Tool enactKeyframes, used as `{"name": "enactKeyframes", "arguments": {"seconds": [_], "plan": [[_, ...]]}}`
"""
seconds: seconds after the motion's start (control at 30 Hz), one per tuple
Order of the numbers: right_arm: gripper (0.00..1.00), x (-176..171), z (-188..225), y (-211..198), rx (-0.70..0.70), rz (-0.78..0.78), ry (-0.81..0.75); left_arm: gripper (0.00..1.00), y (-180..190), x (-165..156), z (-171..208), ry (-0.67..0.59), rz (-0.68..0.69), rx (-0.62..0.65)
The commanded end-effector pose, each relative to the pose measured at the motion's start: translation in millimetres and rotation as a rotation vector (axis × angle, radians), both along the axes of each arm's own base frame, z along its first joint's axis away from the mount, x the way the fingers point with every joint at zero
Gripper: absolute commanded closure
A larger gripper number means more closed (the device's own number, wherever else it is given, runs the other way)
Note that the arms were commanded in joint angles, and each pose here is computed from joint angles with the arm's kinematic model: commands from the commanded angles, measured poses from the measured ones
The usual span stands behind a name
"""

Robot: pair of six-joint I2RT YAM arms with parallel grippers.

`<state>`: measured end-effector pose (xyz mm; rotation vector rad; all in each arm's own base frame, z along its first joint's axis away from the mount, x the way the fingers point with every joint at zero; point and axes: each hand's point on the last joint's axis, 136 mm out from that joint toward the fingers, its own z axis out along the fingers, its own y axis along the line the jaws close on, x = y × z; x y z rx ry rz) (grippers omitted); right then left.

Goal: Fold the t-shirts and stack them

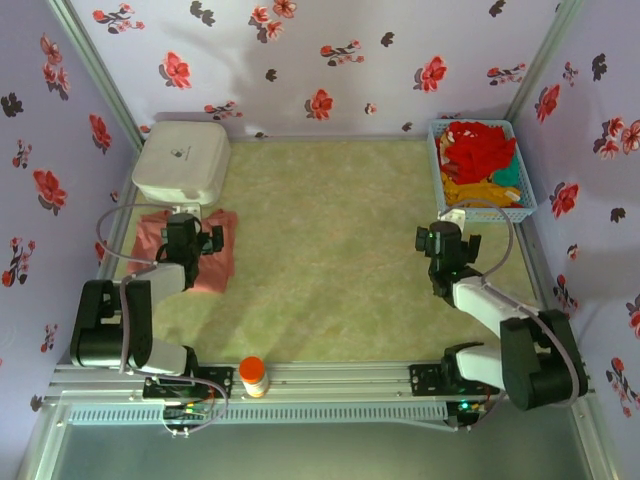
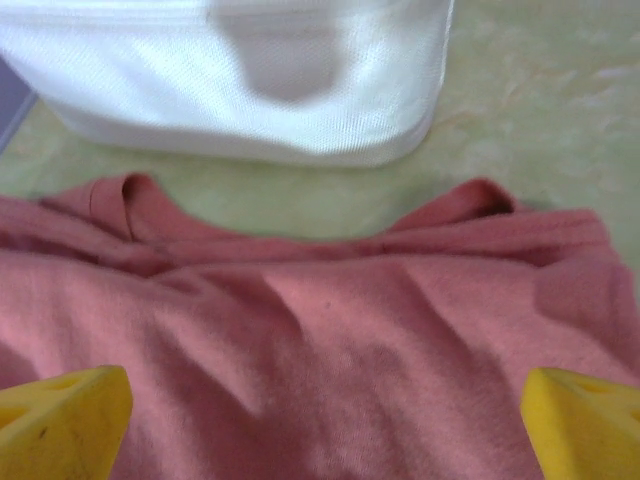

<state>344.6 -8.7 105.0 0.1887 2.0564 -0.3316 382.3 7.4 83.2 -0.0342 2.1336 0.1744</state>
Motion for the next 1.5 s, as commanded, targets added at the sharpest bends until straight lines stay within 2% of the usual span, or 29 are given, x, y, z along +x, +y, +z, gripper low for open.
{"name": "enactKeyframes", "arguments": {"seconds": [0.0,0.27,0.4,0.53,0.57,0.63,0.67,0.73,0.8,1.47], "plan": [[0.01,15,11,-3,0.002,-0.005,-0.133,0.0,-7,15,31,-0.156,-0.053,0.024],[0.01,32,14,5,-0.019,0.063,-0.186,0.0,-3,13,25,-0.219,-0.042,0.032],[0.0,32,8,-11,0.005,0.0,-0.274,0.0,-2,12,14,-0.232,-0.065,0.001],[0.01,40,-12,-13,0.106,0.058,-0.214,0.0,6,16,12,-0.216,-0.034,-0.029],[0.01,45,-11,-16,0.106,0.051,-0.252,0.0,12,16,11,-0.212,-0.016,-0.051],[0.01,42,-18,-28,0.135,-0.026,-0.162,0.0,13,16,11,-0.215,-0.015,-0.059],[0.01,43,-17,-33,0.147,-0.037,-0.171,0.0,13,16,11,-0.218,-0.014,-0.057],[0.01,41,-13,-40,0.128,-0.067,-0.233,0.0,13,16,11,-0.219,-0.012,-0.057],[0.01,39,-15,-39,0.132,-0.07,-0.189,0.0,12,15,10,-0.216,-0.016,-0.055],[0.01,42,-15,-35,0.126,-0.047,-0.192,0.0,10,16,11,-0.214,-0.028,-0.05]]}}
